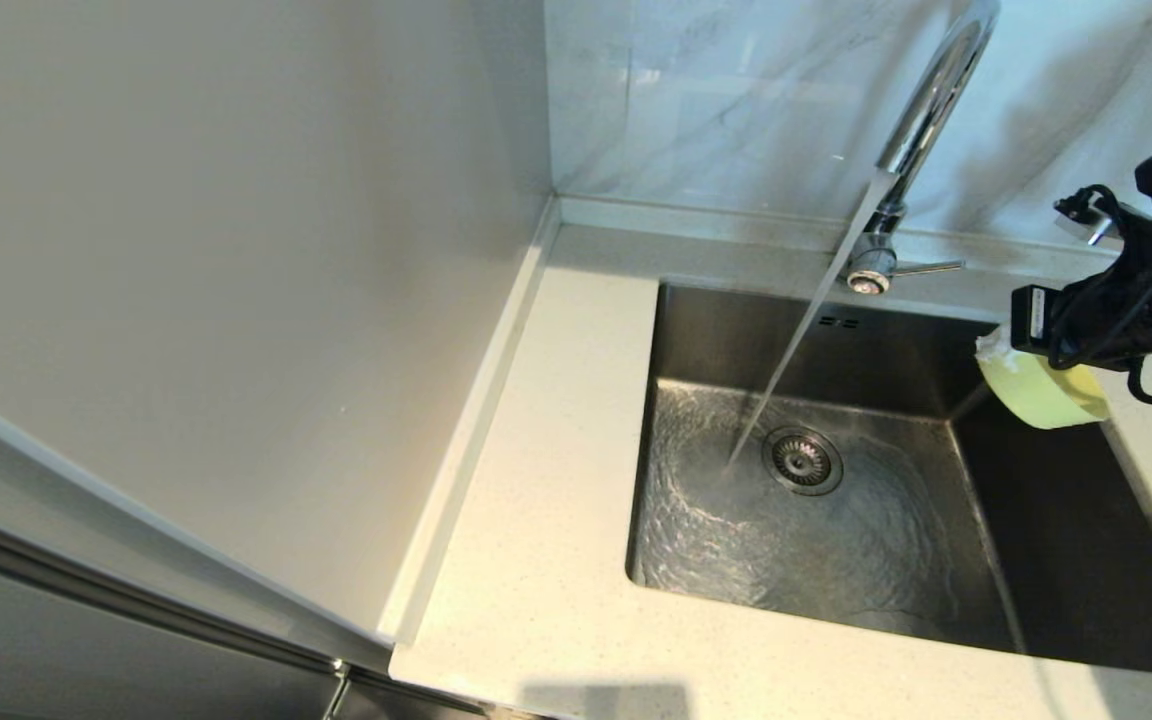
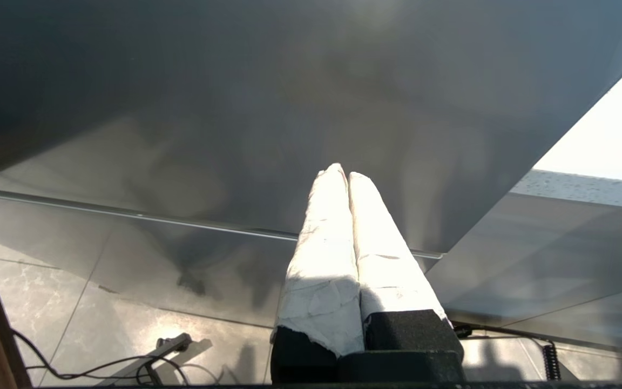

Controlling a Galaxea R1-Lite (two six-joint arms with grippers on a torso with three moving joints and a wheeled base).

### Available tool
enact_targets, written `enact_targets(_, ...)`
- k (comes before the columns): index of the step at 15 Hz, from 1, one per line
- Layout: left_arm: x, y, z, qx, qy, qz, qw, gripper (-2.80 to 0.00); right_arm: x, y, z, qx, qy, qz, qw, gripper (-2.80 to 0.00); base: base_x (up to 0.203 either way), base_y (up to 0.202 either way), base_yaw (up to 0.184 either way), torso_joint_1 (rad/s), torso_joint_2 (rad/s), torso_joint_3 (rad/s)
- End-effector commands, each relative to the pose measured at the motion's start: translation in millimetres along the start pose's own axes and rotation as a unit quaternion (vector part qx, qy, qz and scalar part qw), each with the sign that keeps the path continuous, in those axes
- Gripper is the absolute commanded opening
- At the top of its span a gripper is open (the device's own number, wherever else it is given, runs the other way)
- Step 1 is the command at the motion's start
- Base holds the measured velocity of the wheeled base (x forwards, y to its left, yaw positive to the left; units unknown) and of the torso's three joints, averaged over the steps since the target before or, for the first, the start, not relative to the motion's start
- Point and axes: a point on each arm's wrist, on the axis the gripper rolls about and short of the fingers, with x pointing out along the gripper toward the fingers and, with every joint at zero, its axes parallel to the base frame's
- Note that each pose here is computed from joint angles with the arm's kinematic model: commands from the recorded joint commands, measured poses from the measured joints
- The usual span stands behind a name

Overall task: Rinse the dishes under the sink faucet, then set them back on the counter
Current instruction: Rinse the bowl

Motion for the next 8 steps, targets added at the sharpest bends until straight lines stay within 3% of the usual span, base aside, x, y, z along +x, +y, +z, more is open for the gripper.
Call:
enact_targets(1, 0, 0.0, 0, 0.000, 0.001, 0.000, 1.0000, -2.80, -38, 33, -11, -0.031, -0.018, 0.047, 0.998, -2.80, 0.000, 0.000, 0.000, 0.000, 0.00, 0.000)
enact_targets(4, 0, 0.0, 0, 0.000, 0.000, 0.000, 1.0000, -2.80, -57, 50, -25, -0.012, -0.022, 0.129, 0.991, -2.80, 0.000, 0.000, 0.000, 0.000, 0.00, 0.000)
enact_targets(8, 0, 0.0, 0, 0.000, 0.000, 0.000, 1.0000, -2.80, -48, 63, -37, -0.041, -0.103, 0.228, 0.967, -2.80, 0.000, 0.000, 0.000, 0.000, 0.00, 0.000)
